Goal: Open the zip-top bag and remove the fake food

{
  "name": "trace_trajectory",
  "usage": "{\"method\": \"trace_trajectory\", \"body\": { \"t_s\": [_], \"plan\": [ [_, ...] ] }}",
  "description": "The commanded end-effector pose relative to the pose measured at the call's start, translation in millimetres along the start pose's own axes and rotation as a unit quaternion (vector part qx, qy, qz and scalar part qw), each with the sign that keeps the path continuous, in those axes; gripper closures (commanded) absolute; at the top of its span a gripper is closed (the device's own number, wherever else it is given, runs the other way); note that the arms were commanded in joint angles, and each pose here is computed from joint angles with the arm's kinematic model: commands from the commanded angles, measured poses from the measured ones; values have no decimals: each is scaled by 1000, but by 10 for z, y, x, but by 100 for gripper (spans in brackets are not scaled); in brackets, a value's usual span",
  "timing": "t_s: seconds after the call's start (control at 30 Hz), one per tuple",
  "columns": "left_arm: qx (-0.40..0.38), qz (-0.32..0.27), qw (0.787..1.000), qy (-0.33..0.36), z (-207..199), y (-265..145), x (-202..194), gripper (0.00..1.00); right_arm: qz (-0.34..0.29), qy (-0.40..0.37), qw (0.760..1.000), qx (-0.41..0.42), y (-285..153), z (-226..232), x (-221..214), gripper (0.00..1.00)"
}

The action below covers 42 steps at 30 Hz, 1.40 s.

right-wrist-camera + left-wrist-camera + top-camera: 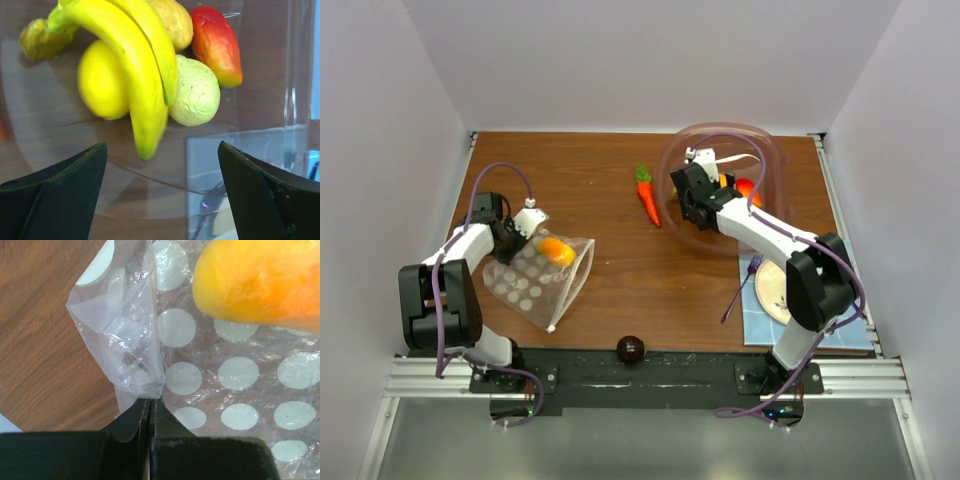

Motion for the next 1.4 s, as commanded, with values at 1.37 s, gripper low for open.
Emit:
{"method": "trace_trajectory", "body": {
  "t_s": [1.37],
  "plan": [
    [6, -15, 1000, -1, 42, -61, 72, 100, -96, -292, 794, 524, -2558, 2354, -1984, 1]
  ]
}}
Point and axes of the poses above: each gripper's point midway between its finger pads, its own y axis out along the fingers, its own z axis along the line the jaws close on, x = y × z, the point moved 1 cm from there along -y, back along the fingers, and after that the axes turned 10 degrees about -y, right-handed, at the moved point
